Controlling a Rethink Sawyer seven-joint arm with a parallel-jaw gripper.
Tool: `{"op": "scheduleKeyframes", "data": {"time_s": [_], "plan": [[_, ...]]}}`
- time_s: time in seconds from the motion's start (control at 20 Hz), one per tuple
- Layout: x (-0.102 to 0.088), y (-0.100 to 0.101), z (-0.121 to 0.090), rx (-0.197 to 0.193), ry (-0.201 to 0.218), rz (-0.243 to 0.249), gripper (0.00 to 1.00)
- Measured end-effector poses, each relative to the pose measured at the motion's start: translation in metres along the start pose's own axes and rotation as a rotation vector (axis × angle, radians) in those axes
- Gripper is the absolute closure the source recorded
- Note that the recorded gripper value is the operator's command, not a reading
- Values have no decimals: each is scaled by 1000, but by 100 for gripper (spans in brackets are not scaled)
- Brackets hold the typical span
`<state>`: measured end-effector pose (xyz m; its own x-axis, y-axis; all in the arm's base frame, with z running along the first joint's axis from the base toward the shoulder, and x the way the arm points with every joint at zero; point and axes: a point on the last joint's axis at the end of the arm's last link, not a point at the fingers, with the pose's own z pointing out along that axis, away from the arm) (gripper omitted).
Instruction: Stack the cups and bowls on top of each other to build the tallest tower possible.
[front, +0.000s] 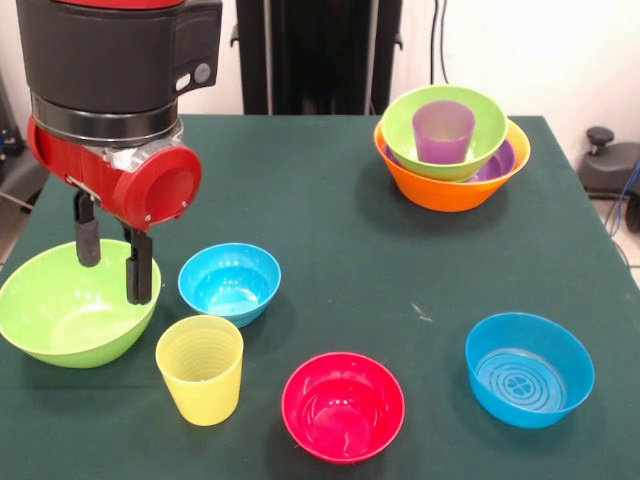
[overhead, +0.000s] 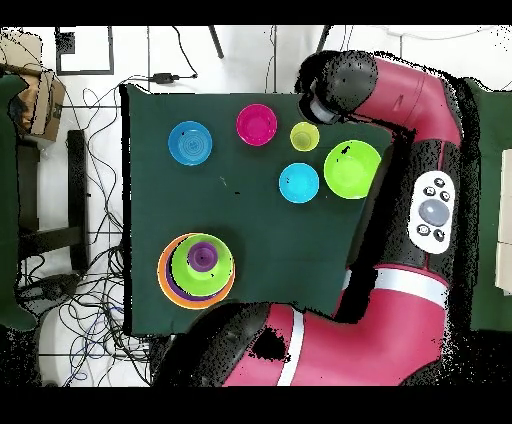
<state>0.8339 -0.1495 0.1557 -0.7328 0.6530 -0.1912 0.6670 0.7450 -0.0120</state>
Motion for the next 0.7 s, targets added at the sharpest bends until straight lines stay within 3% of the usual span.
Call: {"op": "scheduleKeyframes", "data": {"time_s": [0.7], "plan": [[0,2,2,-1,-3,-5,0]]}}
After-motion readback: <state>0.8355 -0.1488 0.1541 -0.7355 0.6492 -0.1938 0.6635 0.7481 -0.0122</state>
